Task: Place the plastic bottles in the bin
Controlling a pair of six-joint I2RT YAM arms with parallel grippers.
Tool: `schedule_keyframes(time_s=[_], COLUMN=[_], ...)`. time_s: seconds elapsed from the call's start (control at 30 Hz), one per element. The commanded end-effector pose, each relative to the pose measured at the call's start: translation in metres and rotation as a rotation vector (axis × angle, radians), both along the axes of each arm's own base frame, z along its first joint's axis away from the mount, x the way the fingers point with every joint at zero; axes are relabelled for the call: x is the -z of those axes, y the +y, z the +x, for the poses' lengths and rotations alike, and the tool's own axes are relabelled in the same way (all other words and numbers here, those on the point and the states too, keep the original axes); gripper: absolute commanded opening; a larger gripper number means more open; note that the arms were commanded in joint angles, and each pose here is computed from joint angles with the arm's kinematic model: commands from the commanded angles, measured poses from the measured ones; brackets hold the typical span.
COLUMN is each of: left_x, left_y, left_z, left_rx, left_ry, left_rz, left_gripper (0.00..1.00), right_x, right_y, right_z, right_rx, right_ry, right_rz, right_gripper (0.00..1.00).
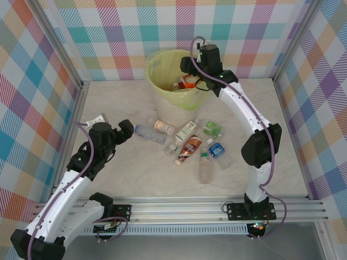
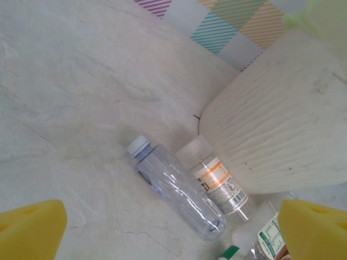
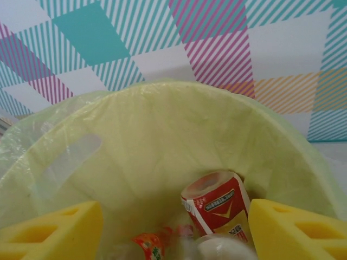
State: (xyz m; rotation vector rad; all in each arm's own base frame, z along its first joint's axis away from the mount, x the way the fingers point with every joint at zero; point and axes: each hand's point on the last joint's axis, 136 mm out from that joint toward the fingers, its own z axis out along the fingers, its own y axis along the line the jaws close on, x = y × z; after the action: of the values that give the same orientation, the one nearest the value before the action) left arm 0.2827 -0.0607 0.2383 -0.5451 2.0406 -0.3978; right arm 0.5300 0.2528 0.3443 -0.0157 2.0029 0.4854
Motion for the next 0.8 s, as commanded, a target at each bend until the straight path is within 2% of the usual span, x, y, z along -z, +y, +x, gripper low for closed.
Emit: schedule_keyframes(time_s=[0.0,0.33,0.5,0.67,0.73,0.77], left_x=[0.009,0.023,0.03,0.041,0.047,0.05], left_y=[0.002,-0.004,-0.01,-0.016,-0.017,-0.019], left_z=[0.001,0.007,0.013,0.019,0.022,0.023], left_rx=[-0.011,-0.013,-0.007,-0.021,-0.041,-0.047], left_ry=[0.023,0.075,0.1,0.146,0.171,0.182], left_rz=[-0.013,-0.041,-0.069,-0.108,-0.132,-0.146], left_gripper=[1.0,1.0,1.0,1.0,1.0,1.0], right_x=[-0.023,-0.057,-0.07,-0.067,-0.058,-0.053], right_y=[-0.001,0.001,-0.012,-0.04,-0.052,-0.058], right_z=[-0.012,-0.068,-0.101,-0.134,-0.149,-0.155], right_rx=[-0.013,-0.161,-0.187,-0.144,-0.127,-0.112], right_ry=[-0.042,-0.12,-0.179,-0.214,-0.214,-0.211], right_rz=[-0.017,0.085,0.097,0.052,0.037,0.029], right_gripper=[0.73,0.79,0.84,0.87,0.92,0.99])
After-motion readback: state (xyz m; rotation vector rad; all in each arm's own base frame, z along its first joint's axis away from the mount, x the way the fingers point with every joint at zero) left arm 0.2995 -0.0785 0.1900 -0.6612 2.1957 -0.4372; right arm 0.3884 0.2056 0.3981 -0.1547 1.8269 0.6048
